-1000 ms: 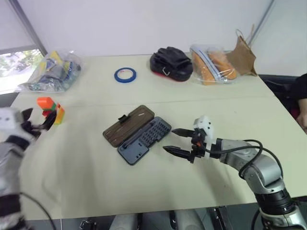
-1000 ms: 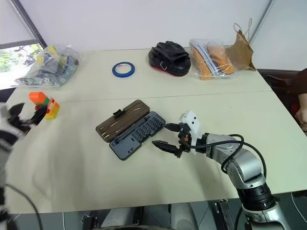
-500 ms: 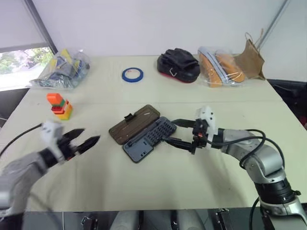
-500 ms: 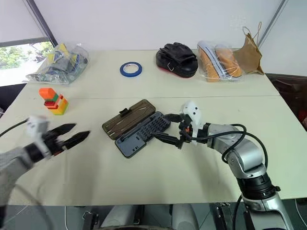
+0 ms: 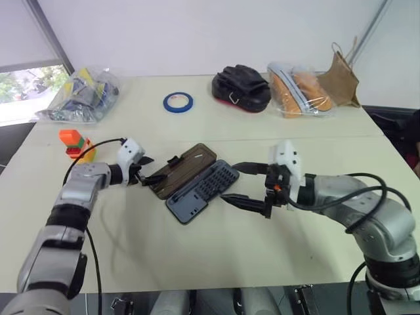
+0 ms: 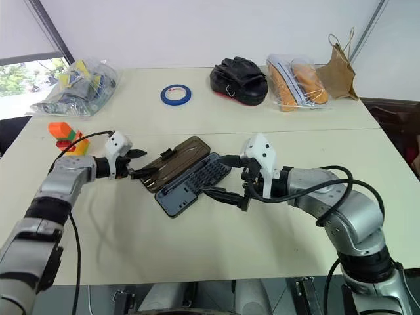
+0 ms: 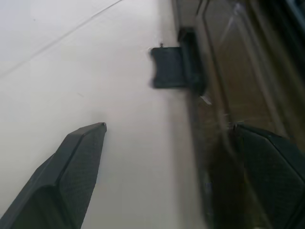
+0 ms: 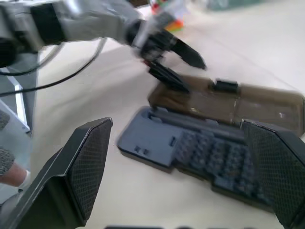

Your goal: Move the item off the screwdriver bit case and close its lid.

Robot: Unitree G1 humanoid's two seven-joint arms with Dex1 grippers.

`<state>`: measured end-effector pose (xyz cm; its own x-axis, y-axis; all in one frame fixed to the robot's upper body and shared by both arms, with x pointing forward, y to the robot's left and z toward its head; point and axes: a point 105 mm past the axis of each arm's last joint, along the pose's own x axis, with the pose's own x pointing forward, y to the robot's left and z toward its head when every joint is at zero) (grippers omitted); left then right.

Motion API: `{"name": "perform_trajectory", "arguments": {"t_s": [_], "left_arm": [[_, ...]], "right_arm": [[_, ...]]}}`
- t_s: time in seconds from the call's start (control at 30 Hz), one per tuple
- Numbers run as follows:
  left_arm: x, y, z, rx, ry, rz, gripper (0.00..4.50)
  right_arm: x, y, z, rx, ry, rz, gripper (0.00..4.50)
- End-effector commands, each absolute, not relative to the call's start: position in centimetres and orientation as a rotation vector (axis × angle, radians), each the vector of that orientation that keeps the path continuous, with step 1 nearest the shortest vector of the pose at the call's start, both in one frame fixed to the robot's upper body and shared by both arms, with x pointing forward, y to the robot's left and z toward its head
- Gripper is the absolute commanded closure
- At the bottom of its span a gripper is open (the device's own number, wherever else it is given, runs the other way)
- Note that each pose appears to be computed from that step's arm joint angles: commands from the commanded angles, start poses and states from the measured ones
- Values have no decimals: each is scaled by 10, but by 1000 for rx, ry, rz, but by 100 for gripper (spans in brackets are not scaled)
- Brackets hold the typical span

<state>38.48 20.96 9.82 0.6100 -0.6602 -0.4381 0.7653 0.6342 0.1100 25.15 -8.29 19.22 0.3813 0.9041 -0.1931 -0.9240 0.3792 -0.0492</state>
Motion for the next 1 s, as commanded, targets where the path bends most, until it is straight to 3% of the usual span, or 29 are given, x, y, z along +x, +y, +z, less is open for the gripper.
{"name": "perform_trajectory", "arguments": {"t_s": [0.03,0.27,0.43,0.57,0.77,1.0], "left_arm": [[385,218,85,301,447,-838,83],[385,212,85,336,466,-915,446],[388,209,86,372,456,-928,446],[396,188,103,466,354,-1005,446],[394,131,118,787,178,-1265,446],[399,83,135,760,55,-1325,446]], "right_arm": [[244,-83,201,-174,116,1163,0],[240,-87,194,-158,140,1131,0],[242,-92,188,-154,159,1113,0],[247,-102,182,-159,176,1085,0],[252,-127,159,-199,246,1032,0],[249,-148,140,-210,311,958,0]]}}
